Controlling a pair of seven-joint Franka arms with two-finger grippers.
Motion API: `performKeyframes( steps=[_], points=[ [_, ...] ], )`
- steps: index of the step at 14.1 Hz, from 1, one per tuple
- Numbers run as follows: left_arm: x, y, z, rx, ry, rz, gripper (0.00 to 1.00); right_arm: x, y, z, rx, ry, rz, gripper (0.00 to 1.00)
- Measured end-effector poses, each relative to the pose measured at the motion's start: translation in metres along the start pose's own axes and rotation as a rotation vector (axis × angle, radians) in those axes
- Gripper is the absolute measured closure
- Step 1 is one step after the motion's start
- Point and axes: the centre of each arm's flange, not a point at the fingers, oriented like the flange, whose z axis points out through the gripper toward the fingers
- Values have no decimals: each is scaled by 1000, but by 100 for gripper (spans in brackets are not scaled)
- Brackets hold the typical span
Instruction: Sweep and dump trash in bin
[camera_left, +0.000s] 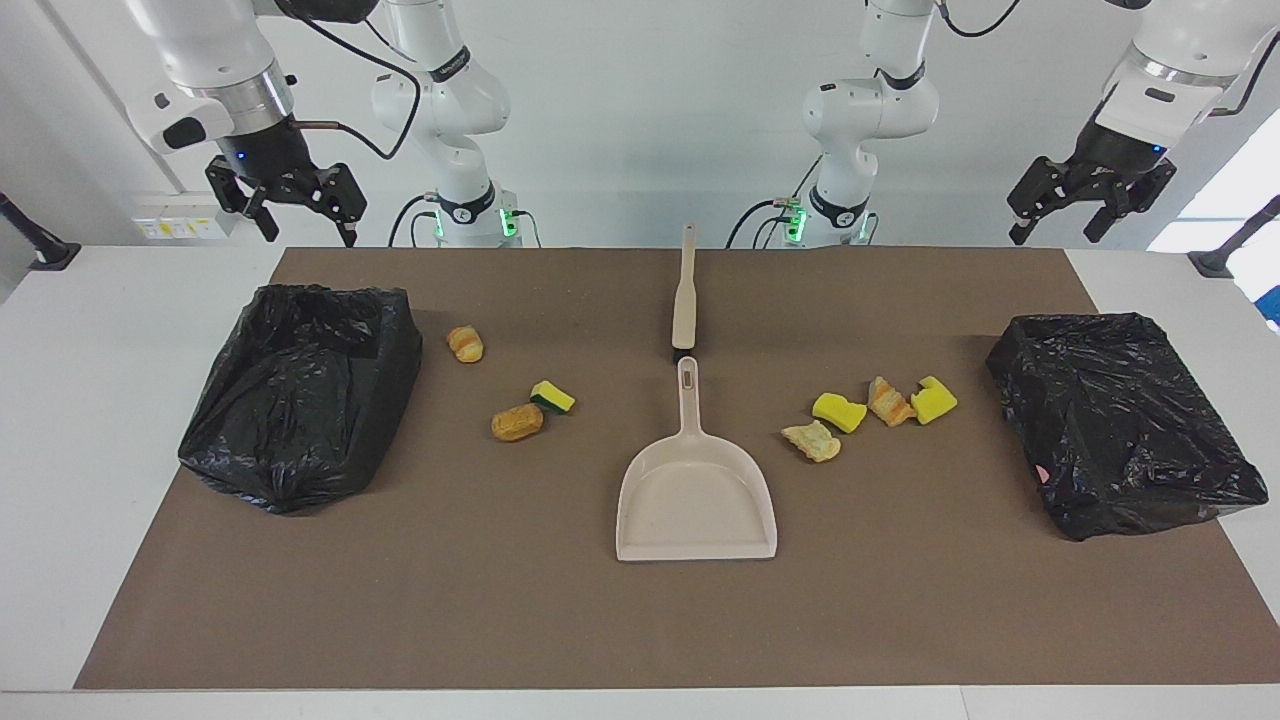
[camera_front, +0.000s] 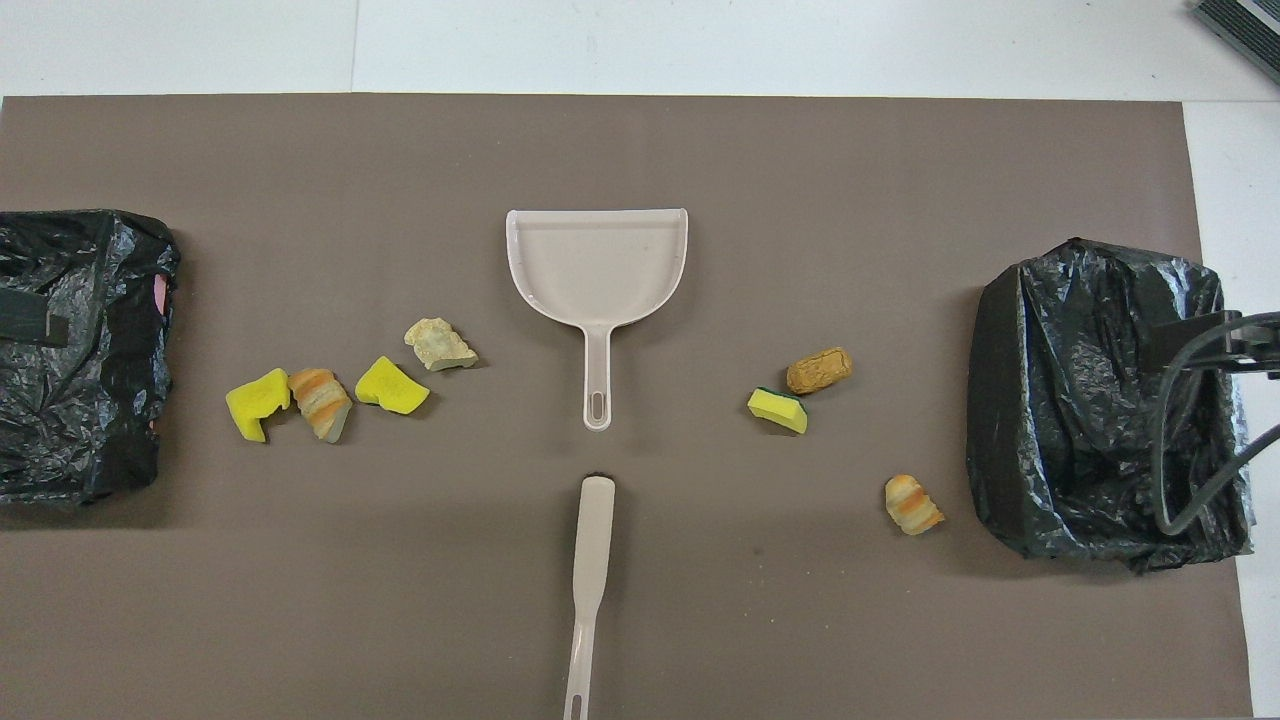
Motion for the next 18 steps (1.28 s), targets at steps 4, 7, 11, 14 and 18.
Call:
performKeyframes(
  steps=[4,7,11,14,18],
  points=[
    [0,-2,0,0,0,-4,0,0,-1,1,3,-2,-1,0],
    [0,-3,0,0,-1,-5,0,0,-2,1,3,-2,-3,0],
    [0,-3,0,0,-1,-6,0,0,-3,1,3,-2,-5,0],
    [0,-3,0,0,-1,-6,0,0,-3,1,3,-2,-5,0],
    [0,-3,0,0,-1,-6,0,0,-3,1,3,-2,-5,0]
  ],
)
